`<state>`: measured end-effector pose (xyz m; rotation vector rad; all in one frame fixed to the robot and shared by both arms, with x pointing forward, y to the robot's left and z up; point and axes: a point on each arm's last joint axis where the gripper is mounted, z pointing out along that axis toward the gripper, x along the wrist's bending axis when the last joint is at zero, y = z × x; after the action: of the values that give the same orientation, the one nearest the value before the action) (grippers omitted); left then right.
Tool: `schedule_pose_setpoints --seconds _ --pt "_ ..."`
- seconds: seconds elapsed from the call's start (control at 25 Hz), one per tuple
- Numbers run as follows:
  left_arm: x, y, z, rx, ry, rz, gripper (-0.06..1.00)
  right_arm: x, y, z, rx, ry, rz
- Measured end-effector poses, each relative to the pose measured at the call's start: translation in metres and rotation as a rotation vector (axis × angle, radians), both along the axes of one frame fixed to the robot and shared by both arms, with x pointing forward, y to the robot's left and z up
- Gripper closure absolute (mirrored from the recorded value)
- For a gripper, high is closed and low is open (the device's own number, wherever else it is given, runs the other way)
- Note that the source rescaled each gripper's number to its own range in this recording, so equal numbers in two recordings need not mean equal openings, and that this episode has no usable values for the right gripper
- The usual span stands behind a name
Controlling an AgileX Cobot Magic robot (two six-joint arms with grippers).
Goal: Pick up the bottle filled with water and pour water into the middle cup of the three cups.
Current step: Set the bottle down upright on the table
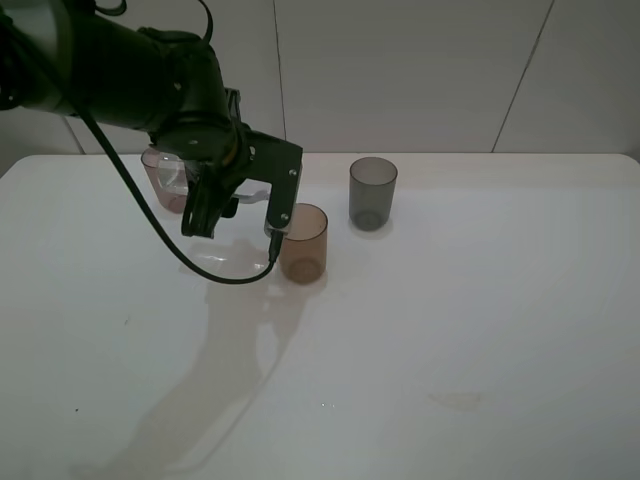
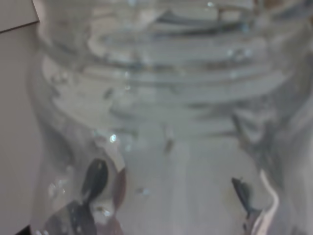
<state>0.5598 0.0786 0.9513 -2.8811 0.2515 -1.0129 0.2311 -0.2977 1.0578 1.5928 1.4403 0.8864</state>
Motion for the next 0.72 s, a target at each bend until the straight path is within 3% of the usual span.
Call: schedule_pose_setpoints --seconds 0.72 --pt "-0.0040 -0.0010 0.0003 0.131 -0.012 -0.065 0.92 0.0000 0.0000 0.0000 0.000 0.000 0.000"
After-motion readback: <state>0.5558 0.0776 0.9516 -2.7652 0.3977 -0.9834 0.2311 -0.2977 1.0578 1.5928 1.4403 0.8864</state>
